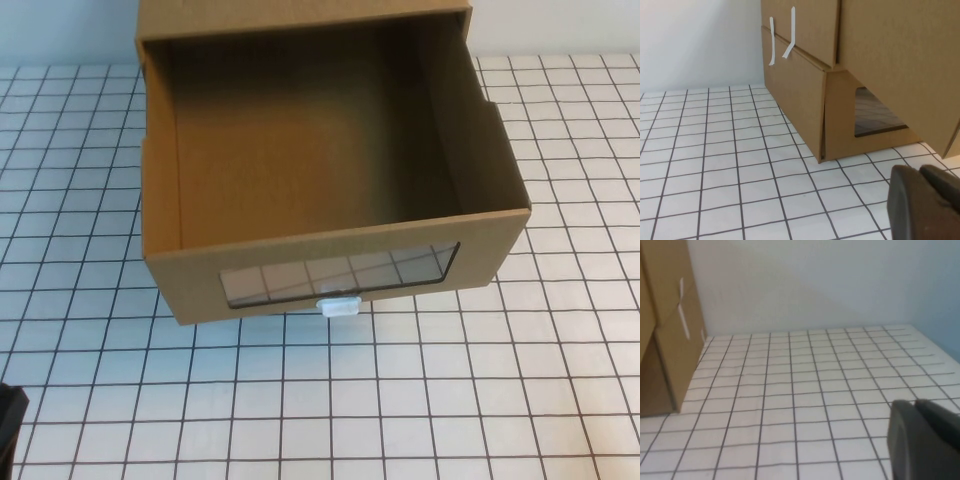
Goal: Open the shoe box
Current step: 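Pull the top drawer of the cardboard box fully open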
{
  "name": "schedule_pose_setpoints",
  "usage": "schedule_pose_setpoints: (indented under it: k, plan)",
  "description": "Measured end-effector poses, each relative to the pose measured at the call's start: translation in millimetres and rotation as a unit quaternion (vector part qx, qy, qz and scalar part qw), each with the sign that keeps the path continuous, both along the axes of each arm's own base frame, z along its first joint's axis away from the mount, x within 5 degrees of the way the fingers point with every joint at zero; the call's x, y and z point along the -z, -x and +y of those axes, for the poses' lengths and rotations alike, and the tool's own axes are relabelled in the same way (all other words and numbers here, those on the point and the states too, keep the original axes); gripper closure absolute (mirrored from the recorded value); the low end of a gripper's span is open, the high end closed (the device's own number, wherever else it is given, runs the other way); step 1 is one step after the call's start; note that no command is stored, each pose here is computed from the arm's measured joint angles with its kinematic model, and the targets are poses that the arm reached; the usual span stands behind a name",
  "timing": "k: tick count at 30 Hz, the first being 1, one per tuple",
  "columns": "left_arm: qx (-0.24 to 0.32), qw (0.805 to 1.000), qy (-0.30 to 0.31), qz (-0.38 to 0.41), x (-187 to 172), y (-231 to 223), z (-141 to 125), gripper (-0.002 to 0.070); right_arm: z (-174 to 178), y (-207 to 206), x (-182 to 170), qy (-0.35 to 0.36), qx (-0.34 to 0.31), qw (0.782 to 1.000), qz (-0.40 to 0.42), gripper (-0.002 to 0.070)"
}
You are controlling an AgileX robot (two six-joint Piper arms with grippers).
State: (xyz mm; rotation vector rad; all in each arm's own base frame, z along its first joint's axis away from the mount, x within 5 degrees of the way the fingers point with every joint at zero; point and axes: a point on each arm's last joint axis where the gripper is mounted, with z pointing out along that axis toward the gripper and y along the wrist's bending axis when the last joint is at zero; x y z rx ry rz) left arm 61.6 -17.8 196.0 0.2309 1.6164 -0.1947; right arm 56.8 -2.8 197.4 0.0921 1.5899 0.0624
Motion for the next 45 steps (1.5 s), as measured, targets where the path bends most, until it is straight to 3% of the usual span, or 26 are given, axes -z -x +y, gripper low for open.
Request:
schedule_pose_setpoints:
  k: [15,26,45]
  plan:
    - [0.0,1.0,0.0,0.0,0.0,0.0,0.0,0.0677,1.9,0.3,5.8,-0.013,-0.019,0.999,0.031,0.0689]
    - [0.0,1.0,0.0,0.0,0.0,0.0,0.0,0.0677,11.6,3.9,21.7,0.024,-0.077,0.99,0.119,0.0689]
    - [0.001,1.0,0.0,0.001,0.1,0.0,-0.1,0.0677,11.8,4.3,23.2,0.029,-0.079,0.988,0.127,0.0689]
